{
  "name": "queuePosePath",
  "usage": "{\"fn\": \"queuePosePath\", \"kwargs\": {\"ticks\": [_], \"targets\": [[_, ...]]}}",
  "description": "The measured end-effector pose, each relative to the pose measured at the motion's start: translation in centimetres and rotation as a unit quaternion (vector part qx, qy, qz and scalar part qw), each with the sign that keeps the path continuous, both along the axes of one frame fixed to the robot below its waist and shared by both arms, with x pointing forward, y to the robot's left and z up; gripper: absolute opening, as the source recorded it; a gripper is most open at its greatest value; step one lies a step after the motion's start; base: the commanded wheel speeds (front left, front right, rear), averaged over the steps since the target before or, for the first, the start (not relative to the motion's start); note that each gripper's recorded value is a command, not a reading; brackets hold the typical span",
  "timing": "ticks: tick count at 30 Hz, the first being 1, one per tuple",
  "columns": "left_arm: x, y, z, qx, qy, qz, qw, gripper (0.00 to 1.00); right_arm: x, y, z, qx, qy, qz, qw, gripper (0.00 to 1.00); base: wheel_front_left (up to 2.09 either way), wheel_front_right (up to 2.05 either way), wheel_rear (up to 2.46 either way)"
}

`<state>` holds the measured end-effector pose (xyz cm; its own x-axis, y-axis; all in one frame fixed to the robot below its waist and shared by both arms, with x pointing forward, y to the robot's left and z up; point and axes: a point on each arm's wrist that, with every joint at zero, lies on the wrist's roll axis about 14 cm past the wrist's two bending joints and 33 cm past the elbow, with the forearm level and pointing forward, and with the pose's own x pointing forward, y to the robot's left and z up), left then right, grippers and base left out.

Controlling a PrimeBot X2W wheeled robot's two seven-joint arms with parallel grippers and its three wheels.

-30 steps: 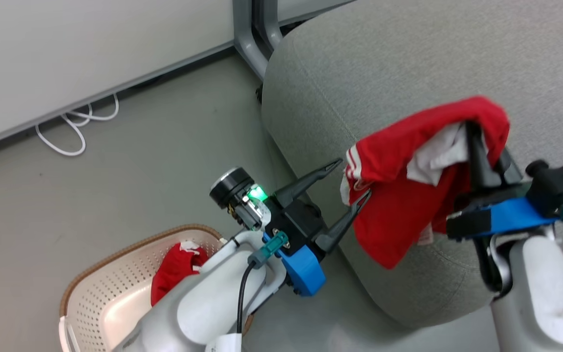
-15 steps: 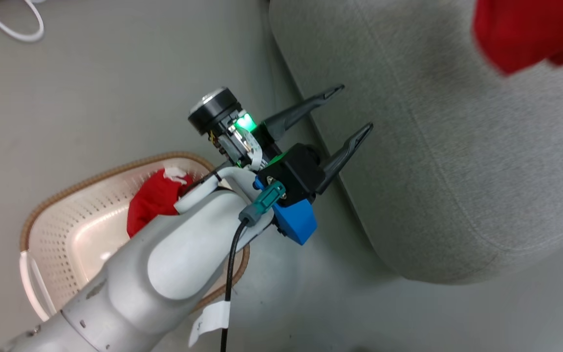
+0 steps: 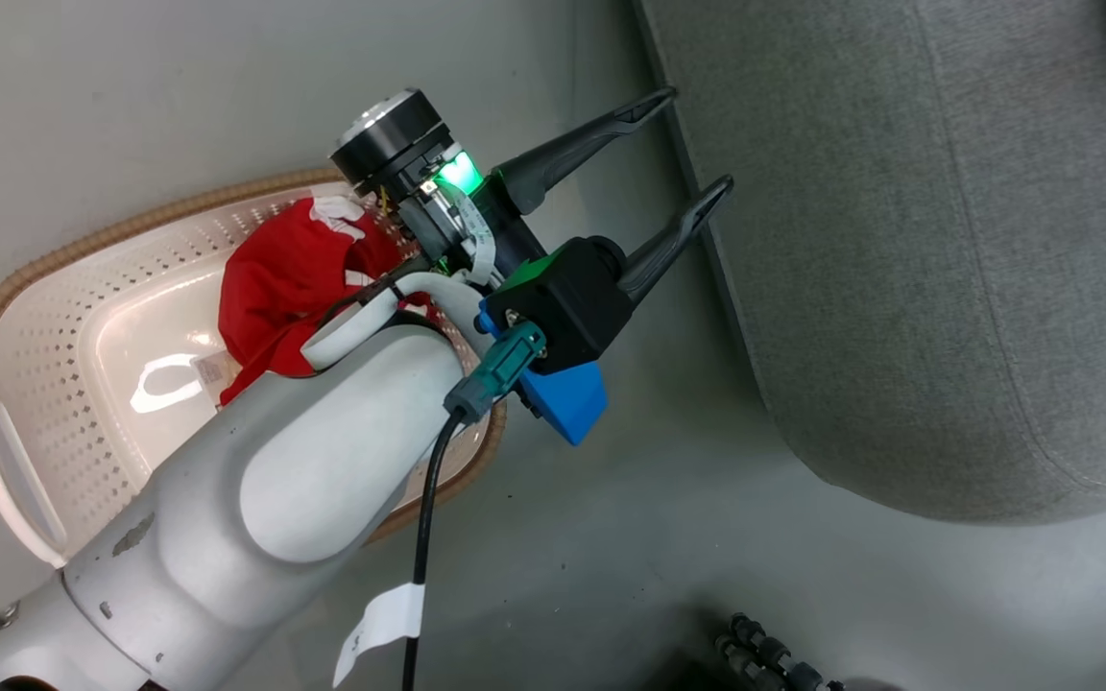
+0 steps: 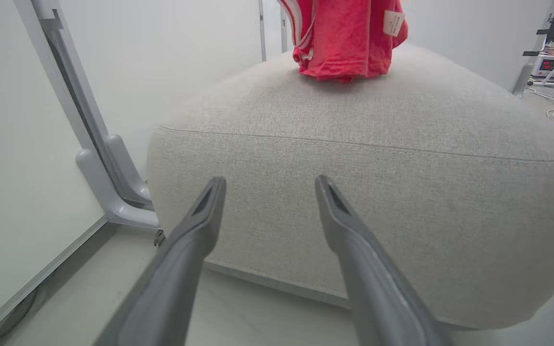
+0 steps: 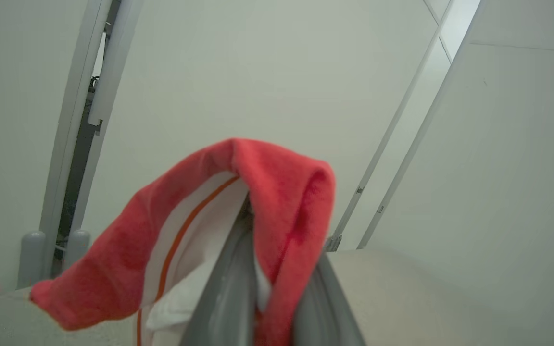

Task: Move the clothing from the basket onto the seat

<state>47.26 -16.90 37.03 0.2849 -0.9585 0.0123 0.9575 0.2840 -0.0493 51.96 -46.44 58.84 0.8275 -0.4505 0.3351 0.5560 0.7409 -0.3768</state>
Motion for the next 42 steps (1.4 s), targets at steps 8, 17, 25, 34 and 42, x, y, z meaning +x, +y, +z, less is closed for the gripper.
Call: {"fn": "queuePosePath", "kwargs": {"ticks": [8,17,25,34,42], "targets": [[0.5,1.2,-1.2,0.01,0.008,0.013,1.0,1.0,-3.0,-2.0,-11.0,0.093,0.109,-0.059,0.988,0.0,0.0,0.0,0.0],[0.8,1.6,-0.7,0.007,0.003,0.023,1.0,1.0,-5.5,-1.3,-16.4,0.149,0.16,-0.08,0.973,0.5,0.0,0.0,0.0],[0.9,2.1,1.8,-0.015,0.004,0.058,0.998,1.0,-8.0,-0.7,-12.8,0.117,0.133,-0.069,0.982,1.0,0.0,0.0,0.0],[1.3,4.6,6.6,-0.031,0.006,0.138,0.99,1.0,-9.4,3.5,-6.7,0.076,0.085,0.007,0.993,1.0,0.0,0.0,0.0],[1.7,10.9,11.5,-0.044,-0.019,0.25,0.967,1.0,-8.8,11.0,-4.5,0.095,0.049,0.116,0.988,1.0,0.0,0.0,0.0]]}}
